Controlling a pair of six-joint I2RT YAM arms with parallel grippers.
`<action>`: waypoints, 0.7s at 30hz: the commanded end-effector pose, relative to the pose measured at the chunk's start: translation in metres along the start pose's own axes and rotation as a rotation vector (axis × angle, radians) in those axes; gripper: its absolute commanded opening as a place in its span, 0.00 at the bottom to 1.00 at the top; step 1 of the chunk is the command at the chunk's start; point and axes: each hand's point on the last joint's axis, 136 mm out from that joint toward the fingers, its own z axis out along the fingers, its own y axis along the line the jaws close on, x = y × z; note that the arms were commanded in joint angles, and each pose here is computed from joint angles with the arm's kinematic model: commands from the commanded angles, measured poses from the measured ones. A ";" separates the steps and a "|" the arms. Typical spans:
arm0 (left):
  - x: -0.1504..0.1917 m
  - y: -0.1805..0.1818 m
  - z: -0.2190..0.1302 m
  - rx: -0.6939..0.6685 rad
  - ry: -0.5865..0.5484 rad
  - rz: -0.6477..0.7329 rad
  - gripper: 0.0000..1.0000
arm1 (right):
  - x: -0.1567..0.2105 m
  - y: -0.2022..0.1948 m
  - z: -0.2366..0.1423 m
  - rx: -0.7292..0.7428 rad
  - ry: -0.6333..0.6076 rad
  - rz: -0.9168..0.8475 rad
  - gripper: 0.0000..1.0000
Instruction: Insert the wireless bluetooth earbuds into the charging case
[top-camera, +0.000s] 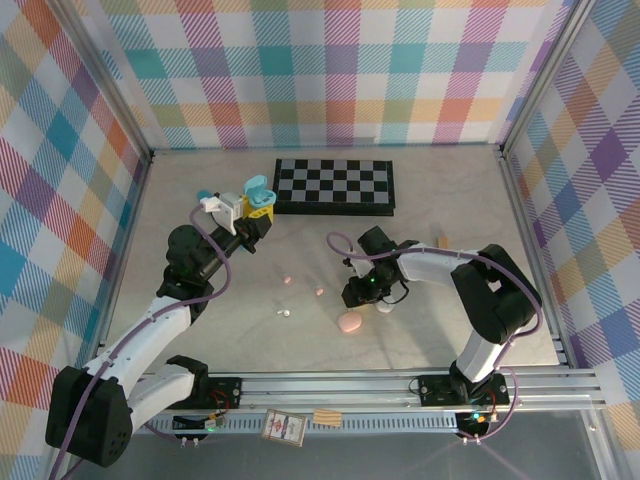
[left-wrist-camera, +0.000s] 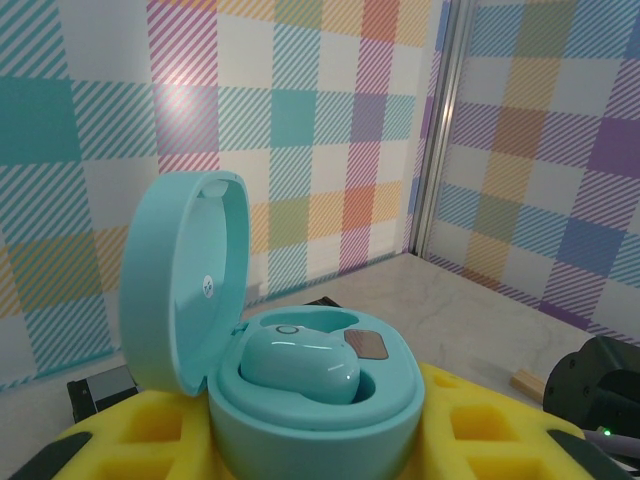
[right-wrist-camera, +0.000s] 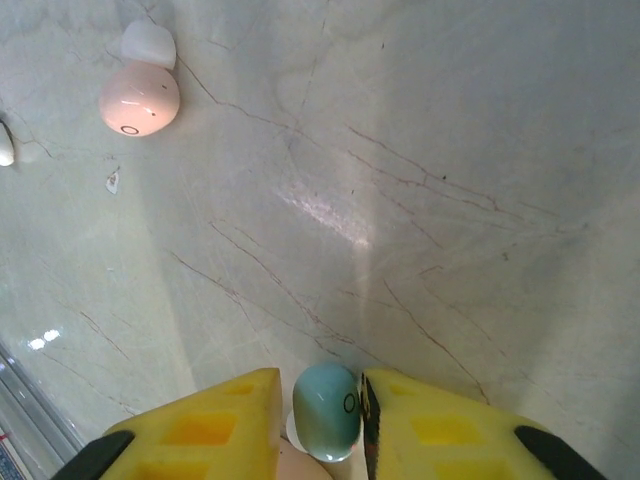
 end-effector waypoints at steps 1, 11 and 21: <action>-0.008 -0.003 0.000 0.012 -0.041 0.015 0.25 | 0.013 0.004 -0.002 -0.010 0.033 0.016 0.26; -0.004 -0.009 0.003 0.042 -0.027 0.028 0.25 | -0.004 0.004 -0.029 0.077 -0.066 -0.006 0.22; 0.010 -0.049 0.010 0.237 -0.001 0.105 0.25 | -0.031 0.034 -0.100 0.132 -0.226 -0.090 0.22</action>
